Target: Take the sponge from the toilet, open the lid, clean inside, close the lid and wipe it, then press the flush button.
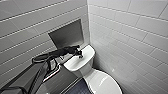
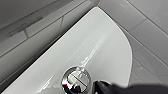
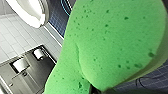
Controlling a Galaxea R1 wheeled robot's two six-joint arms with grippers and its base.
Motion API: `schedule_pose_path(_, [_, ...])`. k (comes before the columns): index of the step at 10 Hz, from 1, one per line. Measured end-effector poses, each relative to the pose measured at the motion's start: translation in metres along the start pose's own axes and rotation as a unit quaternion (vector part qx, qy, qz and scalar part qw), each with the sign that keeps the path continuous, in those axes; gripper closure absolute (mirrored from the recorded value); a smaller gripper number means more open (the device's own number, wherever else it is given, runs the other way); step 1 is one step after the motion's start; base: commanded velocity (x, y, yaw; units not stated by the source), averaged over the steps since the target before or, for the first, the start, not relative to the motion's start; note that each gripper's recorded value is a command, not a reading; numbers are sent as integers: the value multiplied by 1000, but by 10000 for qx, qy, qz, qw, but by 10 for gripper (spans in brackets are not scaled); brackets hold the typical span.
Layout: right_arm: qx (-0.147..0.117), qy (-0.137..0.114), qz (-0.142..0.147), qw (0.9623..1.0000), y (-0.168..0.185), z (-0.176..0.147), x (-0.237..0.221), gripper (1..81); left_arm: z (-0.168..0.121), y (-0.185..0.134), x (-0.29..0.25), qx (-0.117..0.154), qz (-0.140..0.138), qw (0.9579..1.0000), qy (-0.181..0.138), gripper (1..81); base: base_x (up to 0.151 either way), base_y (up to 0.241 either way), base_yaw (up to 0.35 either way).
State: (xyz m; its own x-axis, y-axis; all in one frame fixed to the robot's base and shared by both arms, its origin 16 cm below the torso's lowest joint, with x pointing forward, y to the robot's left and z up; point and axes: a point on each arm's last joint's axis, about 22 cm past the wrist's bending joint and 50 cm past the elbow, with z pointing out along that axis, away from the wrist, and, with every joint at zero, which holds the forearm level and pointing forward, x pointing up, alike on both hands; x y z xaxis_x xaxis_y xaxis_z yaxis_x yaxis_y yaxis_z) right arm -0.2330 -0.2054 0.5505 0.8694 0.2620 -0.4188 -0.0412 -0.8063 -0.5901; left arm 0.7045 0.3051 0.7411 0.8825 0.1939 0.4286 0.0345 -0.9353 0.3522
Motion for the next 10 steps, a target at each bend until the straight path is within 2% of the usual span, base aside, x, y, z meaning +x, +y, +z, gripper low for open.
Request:
schedule_pose_path(4, [38, -77, 24, 10000, -3, 1, -5, 811, 30, -3, -28, 103, 15, 9999, -137, 811, 0, 0, 0])
schedule_pose_path(7, [60, -76, 6, 10000, -5, 1, -5, 811, 30, -3, -21, 108, 19, 9999, -3, 811, 0, 0, 0])
schedule_pose_path(10, [87, -73, 8, 9999, -7, 1, -5, 811, 29, -3, -5, 97, 26, 9994, 343, 811, 0, 0, 0])
